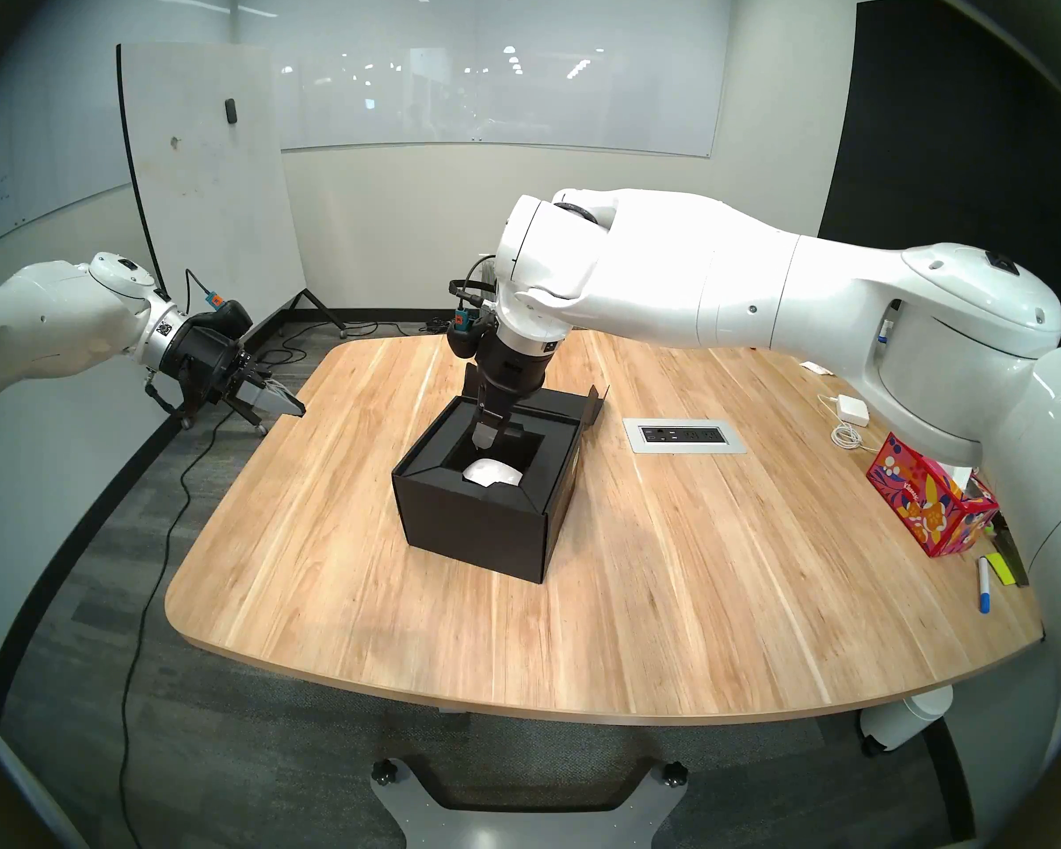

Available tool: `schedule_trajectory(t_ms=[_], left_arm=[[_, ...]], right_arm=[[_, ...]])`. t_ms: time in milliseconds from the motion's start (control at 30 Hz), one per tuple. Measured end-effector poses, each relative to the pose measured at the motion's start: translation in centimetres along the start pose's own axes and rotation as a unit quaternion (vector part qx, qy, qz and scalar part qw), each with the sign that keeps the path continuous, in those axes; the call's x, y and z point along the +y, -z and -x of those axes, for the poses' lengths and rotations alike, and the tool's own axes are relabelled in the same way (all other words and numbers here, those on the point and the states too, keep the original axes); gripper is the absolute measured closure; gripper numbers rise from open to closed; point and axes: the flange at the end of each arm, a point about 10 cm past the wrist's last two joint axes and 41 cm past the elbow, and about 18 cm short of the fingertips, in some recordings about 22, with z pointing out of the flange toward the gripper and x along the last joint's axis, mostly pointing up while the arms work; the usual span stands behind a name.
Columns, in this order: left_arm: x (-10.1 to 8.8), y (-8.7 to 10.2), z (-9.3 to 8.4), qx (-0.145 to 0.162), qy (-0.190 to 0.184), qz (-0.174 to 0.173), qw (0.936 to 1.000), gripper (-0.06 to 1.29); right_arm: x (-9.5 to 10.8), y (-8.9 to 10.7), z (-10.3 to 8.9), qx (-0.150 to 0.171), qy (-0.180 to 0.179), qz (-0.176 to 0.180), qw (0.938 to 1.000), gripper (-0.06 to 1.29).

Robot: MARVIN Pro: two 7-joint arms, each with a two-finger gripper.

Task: Open the box and place the mouse inside

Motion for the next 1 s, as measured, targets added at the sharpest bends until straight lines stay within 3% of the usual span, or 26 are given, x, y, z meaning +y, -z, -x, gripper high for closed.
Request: schedule_trajectory(t_ms=[700,1000], left_arm=[[0.0,0.0,0.0,0.000,0.000,0.000,1.0000,1.25],[0.0,0.0,0.0,0.000,0.000,0.000,1.0000,1.25]], right_arm=[[-2.3,0.0,3.1,0.003,0.007,-0.011,0.9999,0.03],[-3.3,0.9,3.5,0.011,0.015,-0.003,0.9998,0.03]])
